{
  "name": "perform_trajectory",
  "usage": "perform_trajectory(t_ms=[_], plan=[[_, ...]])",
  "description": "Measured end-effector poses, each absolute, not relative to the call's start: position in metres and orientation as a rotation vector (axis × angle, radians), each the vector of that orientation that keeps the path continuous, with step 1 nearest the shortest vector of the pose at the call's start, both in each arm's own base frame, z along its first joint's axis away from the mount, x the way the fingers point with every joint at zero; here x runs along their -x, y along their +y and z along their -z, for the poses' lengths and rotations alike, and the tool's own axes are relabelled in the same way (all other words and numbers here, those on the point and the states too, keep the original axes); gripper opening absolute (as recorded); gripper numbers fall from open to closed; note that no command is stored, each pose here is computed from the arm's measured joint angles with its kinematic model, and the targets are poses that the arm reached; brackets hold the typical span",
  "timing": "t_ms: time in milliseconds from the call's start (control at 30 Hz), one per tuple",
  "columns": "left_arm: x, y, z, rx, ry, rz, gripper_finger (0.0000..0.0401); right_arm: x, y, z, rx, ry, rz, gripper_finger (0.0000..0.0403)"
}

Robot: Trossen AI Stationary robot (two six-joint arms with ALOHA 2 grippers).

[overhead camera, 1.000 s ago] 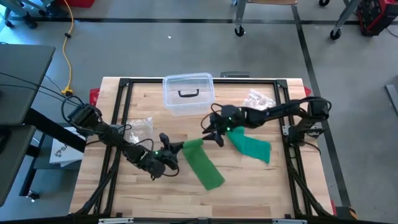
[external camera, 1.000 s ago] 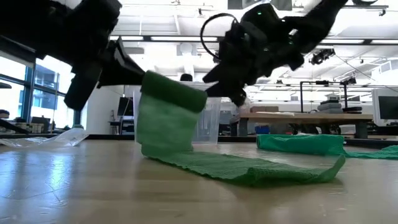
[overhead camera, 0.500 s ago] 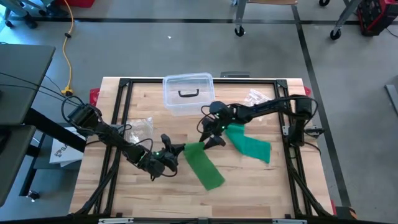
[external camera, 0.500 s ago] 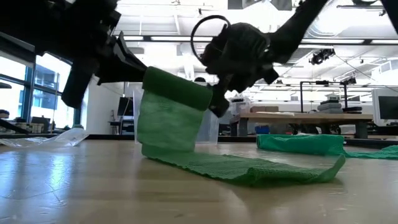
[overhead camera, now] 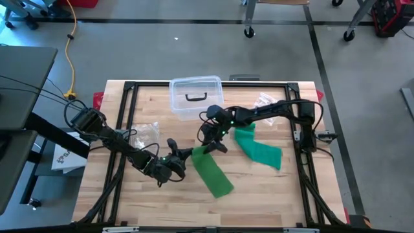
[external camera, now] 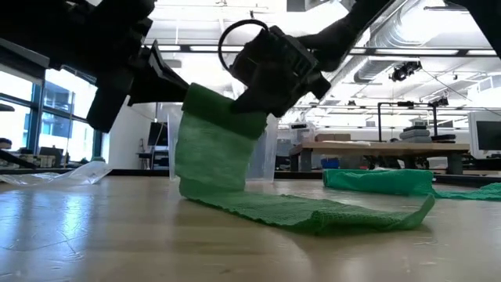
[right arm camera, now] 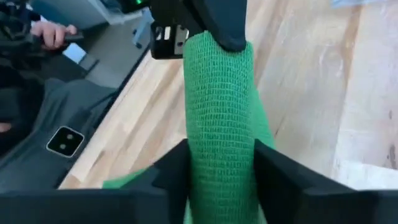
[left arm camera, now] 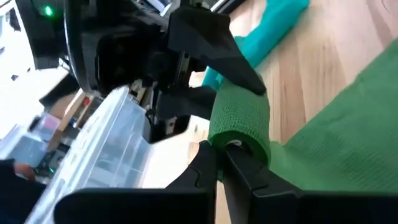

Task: Roll bandage
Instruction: Roll the green bandage

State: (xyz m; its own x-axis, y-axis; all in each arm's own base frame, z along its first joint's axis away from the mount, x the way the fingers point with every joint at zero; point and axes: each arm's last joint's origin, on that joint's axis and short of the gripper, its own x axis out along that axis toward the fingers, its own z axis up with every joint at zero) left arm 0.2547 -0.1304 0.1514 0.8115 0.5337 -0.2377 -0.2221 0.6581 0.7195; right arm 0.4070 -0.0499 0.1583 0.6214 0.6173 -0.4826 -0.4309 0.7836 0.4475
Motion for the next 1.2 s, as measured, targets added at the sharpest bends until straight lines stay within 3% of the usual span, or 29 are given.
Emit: perform_trajectory(t_ms=[100, 200, 433, 567, 767, 1033, 1200], plan=[[-0.255, -0.13, -0.151, -0.632, 0.432, -0.464, 0.0017, -0.41, -0.046, -0.164, -0.231, 0.7, -0.587, 0.0076], [-0.255, -0.131, -0.152, -0.497, 0.411, -0.42, 0.0043, -0.414, -0.036, -0.17, -0.144, 0.743, -0.567, 0.0053], [-0.245, -0.127, -0.148, -0.215, 0.433, -0.467, 0.0117, -0.421, -0.009, -0.182, 0.101, 0.827, -0.45, 0.0056], [-0.242, -0.125, -0.144, -0.11, 0.437, -0.517, 0.0138, -0.424, 0.007, -0.186, 0.209, 0.837, -0.396, 0.0056], [-0.24, -0.127, -0.144, -0.1, 0.427, -0.519, 0.0123, -0.425, 0.024, -0.191, 0.36, 0.834, -0.356, 0.0057], [-0.243, -0.13, -0.15, -0.139, 0.387, -0.521, 0.0064, -0.421, 0.031, -0.203, 0.425, 0.812, -0.344, 0.0059], [-0.245, -0.131, -0.153, -0.241, 0.378, -0.506, 0.0029, -0.419, 0.031, -0.205, 0.395, 0.825, -0.353, 0.0092]])
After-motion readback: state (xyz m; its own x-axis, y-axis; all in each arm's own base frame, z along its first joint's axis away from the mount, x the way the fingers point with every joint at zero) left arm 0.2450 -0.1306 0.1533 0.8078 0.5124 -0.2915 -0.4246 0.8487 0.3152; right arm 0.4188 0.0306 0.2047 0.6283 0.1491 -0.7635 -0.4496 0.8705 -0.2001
